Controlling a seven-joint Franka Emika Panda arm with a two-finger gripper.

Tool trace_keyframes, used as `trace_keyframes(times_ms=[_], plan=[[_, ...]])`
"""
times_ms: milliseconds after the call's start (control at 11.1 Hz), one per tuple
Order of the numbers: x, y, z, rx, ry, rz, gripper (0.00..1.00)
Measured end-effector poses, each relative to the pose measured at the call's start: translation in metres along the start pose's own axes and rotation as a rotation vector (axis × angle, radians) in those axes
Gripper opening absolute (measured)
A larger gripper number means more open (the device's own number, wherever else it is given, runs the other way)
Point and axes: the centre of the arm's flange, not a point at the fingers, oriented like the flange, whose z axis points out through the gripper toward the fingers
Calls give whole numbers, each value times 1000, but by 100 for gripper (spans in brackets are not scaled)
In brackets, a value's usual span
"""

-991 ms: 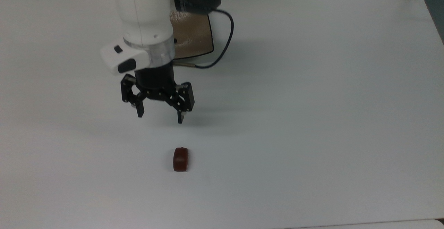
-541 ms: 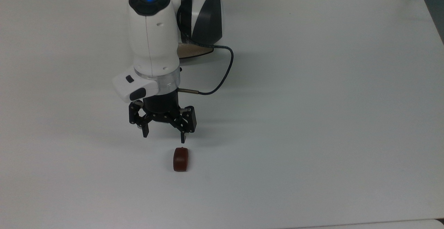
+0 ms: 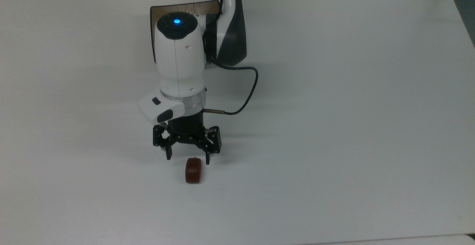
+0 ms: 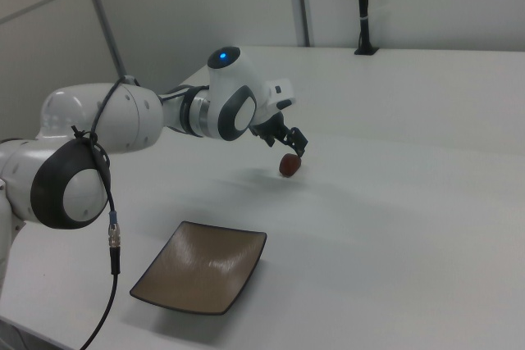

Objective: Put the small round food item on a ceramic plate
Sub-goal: 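Lower the gripper over the red food item and close on it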

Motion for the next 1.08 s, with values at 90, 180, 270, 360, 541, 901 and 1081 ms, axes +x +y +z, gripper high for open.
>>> trace_keyframes(times_ms=[90, 180, 270, 360, 541, 901, 1081], plan=[[-1, -1, 4, -3, 5, -6, 100], [-3, -1, 8, -17, 5, -26, 100], [-4, -1, 11, -29, 1, -42, 100], [-6, -1, 14, -34, -2, -49, 100], [-6, -2, 16, -33, 13, -52, 100], [-13, -2, 33, -33, 12, -56, 100], [-17, -4, 44, -34, 23, -65, 100]])
